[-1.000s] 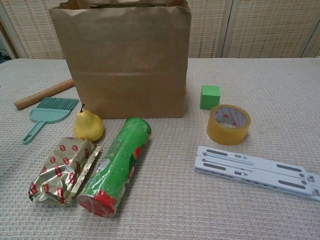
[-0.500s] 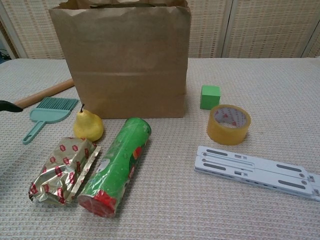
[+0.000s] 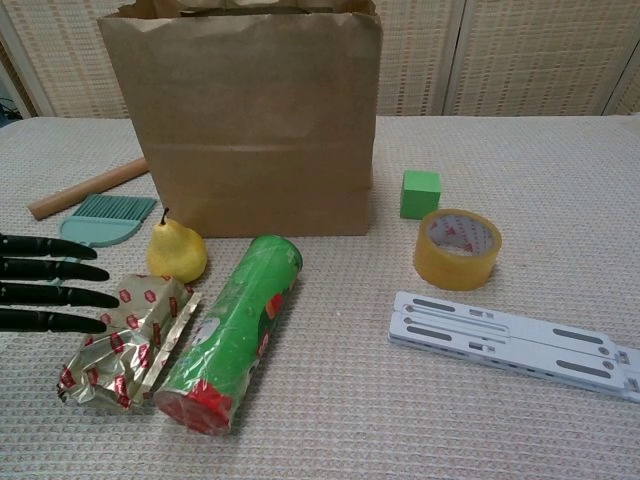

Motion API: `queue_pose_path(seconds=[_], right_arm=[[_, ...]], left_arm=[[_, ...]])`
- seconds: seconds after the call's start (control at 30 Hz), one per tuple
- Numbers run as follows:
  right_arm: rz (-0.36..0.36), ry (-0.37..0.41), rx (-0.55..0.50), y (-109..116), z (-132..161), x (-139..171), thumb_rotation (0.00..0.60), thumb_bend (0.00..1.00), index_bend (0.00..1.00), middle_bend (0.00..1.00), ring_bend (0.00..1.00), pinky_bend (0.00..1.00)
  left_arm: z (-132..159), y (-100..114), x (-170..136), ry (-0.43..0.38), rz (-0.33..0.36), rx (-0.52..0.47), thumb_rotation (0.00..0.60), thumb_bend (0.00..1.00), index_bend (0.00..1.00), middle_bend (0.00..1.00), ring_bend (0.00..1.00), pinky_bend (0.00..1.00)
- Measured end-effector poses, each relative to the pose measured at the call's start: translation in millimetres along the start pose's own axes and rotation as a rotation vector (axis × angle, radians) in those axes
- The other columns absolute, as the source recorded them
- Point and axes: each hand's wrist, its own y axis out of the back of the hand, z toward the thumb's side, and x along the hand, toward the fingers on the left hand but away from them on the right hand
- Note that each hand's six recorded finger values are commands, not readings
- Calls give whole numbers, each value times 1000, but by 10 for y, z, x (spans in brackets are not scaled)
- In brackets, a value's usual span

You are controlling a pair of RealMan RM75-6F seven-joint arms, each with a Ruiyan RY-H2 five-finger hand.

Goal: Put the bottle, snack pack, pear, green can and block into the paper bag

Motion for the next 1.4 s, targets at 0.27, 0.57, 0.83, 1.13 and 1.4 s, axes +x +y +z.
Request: queue_pose_path(seconds=[0.27,0.57,0.83,1.13,1.4], right_arm=[[3,-4,-2,-3,-8,-25,600,68,0,0,0,0],[9,-1,-4,-6,-2,-22,600,68,0,0,0,0],[14,3,-6,-11,9,-17,600,68,0,0,0,0],[14,-5,-11,-11,-5,-36,600,67,0,0,0,0],[17,-3,-13,-13,0,-41,600,68,0,0,0,0]], left_arm=[[92,75,228,-47,31,29,600,369,0,0,0,75],[182,102,501,-40,49,4,600,371,0,0,0,74],[178,-11,696,-40,22,11,600,371,0,0,0,74],[191,-151,766,-47,-19,8,600,389,58,24,15,189],[259,-153,665,-82,-10,-13,600,654,578,618,556,719]])
